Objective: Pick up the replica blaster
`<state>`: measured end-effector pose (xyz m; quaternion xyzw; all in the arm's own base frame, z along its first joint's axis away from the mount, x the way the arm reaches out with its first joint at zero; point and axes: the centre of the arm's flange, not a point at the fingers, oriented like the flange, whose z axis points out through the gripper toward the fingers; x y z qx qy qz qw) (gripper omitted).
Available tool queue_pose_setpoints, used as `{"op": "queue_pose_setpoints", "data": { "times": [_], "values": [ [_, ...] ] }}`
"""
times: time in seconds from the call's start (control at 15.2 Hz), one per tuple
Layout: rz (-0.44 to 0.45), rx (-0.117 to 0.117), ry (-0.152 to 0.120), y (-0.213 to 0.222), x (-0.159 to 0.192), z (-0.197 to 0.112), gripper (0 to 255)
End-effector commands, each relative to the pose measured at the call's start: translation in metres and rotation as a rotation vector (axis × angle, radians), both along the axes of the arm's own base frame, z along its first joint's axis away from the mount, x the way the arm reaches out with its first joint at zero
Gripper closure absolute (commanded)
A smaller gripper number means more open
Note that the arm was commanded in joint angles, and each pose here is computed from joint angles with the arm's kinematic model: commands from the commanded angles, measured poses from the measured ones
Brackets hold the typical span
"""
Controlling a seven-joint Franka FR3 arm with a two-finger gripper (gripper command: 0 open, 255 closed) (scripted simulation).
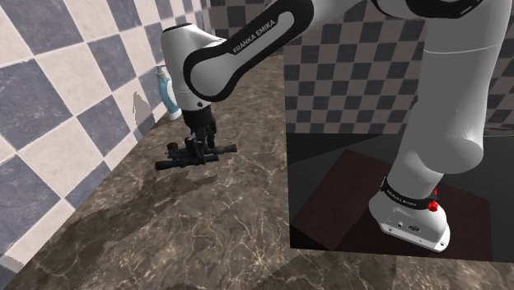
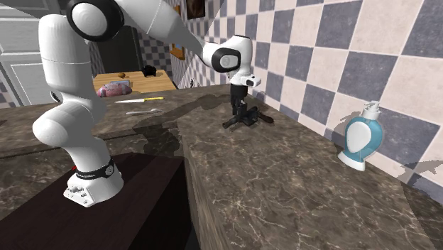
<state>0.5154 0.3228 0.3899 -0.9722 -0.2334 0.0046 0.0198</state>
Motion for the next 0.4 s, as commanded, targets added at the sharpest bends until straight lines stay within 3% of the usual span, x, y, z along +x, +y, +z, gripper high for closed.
{"op": "queue_pose_setpoints", "data": {
  "times": [0.0, 0.33],
  "values": [
    [0.0, 0.0, 0.0, 0.0, 0.0, 0.011, 255],
    [0.0, 0.0, 0.0, 0.0, 0.0, 0.028, 255]
  ]
}}
